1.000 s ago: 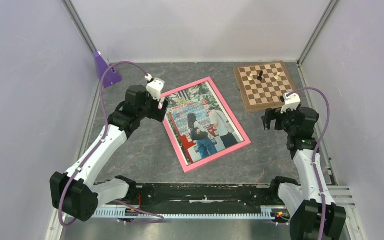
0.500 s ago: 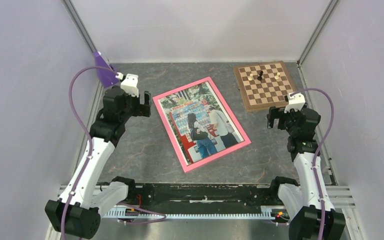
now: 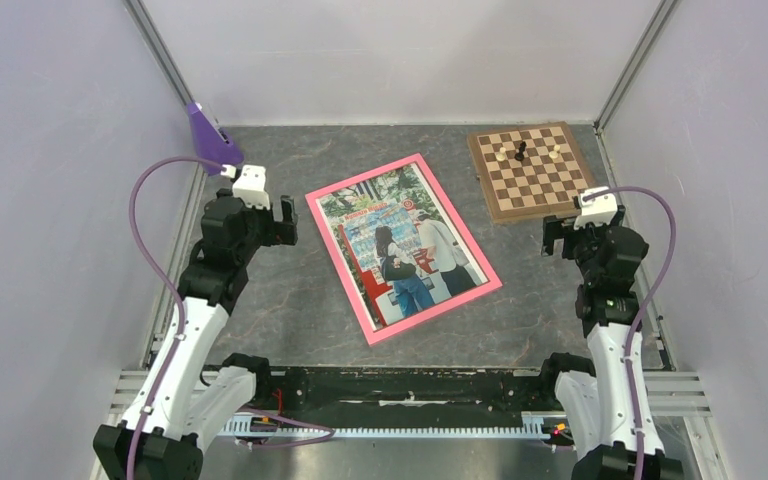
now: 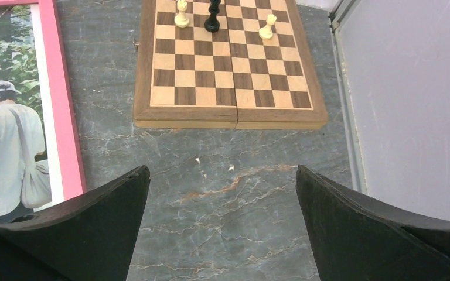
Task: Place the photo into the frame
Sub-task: Reset both arms
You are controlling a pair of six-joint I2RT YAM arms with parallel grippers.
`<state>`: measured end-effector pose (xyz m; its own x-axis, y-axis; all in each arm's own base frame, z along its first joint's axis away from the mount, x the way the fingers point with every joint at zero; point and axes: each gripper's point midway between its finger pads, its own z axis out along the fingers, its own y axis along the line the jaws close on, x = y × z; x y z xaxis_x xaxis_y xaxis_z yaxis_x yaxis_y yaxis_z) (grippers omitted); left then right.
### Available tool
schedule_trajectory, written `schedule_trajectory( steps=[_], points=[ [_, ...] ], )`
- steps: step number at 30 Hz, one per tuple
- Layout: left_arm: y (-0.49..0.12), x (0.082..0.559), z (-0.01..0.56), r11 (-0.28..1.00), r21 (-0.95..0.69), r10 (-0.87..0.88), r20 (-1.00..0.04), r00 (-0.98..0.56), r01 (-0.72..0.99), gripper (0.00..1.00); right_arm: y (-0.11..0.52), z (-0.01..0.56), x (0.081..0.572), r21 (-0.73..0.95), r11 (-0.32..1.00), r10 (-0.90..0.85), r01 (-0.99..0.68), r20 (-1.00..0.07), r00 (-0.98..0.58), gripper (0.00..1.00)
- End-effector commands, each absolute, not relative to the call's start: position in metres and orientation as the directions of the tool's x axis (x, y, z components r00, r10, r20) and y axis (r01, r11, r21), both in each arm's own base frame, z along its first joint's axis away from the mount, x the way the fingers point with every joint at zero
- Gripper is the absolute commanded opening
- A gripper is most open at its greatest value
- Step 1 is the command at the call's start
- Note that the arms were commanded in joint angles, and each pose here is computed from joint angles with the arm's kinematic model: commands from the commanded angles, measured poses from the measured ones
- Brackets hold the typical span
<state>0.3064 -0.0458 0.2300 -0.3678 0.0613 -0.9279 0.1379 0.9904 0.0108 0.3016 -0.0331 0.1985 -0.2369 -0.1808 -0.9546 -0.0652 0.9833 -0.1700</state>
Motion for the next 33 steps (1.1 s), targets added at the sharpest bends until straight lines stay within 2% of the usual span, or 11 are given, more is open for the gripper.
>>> schedule_trajectory(
  steps=[1,33],
  points=[
    [-0.038,0.317,0.258,0.996,0.001,0.023,-0.97,-0.243,0.088,1.0,-0.039,0.211,0.301,-0.231,0.972,-0.234,-0.037,-0.956,-0.175,0.98],
    [-0.037,0.311,0.244,0.994,0.002,0.029,-0.971,-0.238,0.113,1.0,-0.037,0.202,0.297,-0.284,0.956,-0.292,-0.068,-0.94,-0.175,0.98]
  ],
)
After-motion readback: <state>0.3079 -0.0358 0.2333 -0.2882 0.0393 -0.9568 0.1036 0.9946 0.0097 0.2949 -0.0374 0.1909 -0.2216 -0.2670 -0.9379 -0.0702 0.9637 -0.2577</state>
